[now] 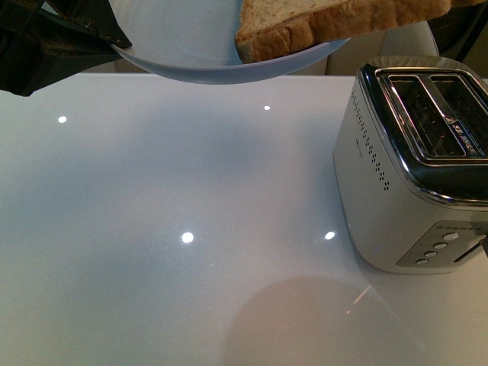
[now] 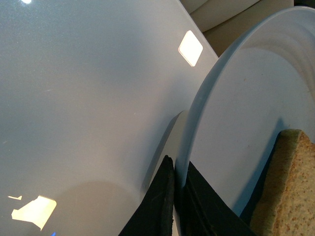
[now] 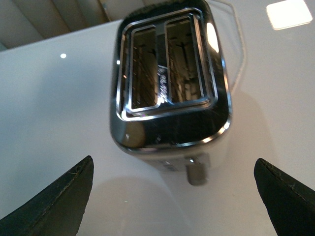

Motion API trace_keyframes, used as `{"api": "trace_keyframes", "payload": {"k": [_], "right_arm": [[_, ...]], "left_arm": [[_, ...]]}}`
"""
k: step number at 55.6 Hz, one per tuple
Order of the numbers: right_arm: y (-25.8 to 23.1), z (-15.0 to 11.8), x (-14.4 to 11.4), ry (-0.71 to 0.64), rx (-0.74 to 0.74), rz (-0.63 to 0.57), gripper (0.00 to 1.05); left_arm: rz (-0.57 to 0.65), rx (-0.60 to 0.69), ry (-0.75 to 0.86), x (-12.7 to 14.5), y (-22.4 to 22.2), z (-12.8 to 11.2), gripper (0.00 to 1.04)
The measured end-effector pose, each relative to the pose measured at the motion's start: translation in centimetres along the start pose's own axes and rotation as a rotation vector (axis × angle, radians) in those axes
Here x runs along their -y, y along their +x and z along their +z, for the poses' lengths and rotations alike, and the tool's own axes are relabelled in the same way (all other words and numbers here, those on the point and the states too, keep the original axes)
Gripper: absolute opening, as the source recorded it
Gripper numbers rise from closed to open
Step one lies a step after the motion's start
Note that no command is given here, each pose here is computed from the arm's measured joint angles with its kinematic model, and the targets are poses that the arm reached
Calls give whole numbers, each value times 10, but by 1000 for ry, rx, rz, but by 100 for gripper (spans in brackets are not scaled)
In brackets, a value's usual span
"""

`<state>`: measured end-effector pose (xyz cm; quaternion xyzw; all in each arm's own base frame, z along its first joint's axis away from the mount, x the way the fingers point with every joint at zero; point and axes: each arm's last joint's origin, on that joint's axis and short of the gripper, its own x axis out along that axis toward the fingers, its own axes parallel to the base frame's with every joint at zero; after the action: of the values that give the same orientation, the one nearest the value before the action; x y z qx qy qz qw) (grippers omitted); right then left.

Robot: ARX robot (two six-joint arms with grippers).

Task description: Left arm holds plate, right arm toasts bread

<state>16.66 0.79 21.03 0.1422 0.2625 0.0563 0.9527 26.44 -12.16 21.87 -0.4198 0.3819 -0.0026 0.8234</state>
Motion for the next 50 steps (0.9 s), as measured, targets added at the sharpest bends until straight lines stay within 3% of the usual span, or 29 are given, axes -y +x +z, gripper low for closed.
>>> {"api": "trace_keyframes", "payload": {"k": [13,25,50], "right_arm": [[22,31,-31,121,17,156,96],[35,43,-61,274,-22,340,96],[55,37,-80,402,-103,394,96]], "left_arm": [[0,-1,0,0,0,0,3],[0,0,0,0,0,0,3],[0,0,0,0,0,0,3]]}}
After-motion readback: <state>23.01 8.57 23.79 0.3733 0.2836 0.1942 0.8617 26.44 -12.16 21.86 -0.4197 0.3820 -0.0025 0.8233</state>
